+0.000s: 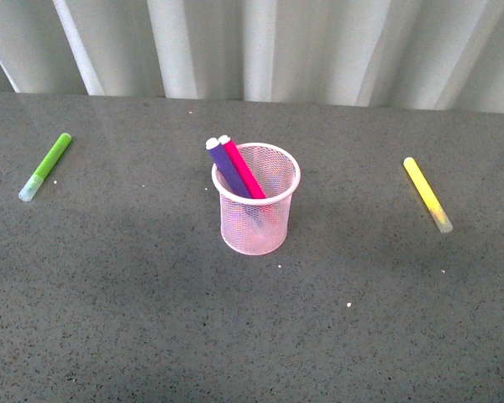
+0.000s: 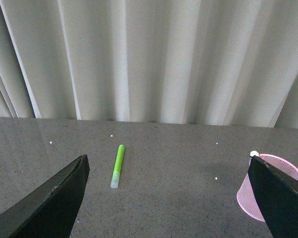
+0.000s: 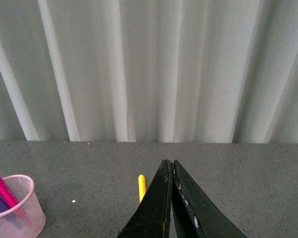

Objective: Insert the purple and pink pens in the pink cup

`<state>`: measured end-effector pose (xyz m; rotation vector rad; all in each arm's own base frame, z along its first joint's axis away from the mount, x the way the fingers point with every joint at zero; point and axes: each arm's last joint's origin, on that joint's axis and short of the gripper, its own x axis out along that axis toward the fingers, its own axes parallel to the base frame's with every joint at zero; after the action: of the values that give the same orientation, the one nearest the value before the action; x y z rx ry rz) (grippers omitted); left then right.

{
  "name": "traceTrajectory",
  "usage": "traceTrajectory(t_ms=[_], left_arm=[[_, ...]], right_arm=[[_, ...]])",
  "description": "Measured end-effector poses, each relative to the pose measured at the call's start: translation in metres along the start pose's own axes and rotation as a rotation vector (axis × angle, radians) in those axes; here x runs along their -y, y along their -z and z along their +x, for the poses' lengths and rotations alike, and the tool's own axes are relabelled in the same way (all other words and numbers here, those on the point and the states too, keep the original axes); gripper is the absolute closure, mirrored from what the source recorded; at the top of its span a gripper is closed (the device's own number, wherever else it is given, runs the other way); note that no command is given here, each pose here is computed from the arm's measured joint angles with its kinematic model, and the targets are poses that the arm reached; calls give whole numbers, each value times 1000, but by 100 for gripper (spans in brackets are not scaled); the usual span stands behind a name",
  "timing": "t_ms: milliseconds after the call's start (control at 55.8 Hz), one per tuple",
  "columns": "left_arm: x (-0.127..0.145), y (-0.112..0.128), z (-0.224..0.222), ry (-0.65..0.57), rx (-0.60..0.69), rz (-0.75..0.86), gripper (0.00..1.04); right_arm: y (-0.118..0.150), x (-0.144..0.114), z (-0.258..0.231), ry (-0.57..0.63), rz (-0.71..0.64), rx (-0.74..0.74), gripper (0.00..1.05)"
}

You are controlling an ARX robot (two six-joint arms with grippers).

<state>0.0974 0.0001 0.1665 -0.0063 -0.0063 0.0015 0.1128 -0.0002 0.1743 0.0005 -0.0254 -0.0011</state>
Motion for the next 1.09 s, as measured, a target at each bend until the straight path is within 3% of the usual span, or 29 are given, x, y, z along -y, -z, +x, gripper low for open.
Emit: traceTrajectory(t_ms=[646,1094], left_arm=[[0,0,0,0,0,0,7],[0,0,0,0,0,0,7]], right_arm=[[3,0,-16,1,0,-6,100],[3,0,-16,1,0,-6,25]])
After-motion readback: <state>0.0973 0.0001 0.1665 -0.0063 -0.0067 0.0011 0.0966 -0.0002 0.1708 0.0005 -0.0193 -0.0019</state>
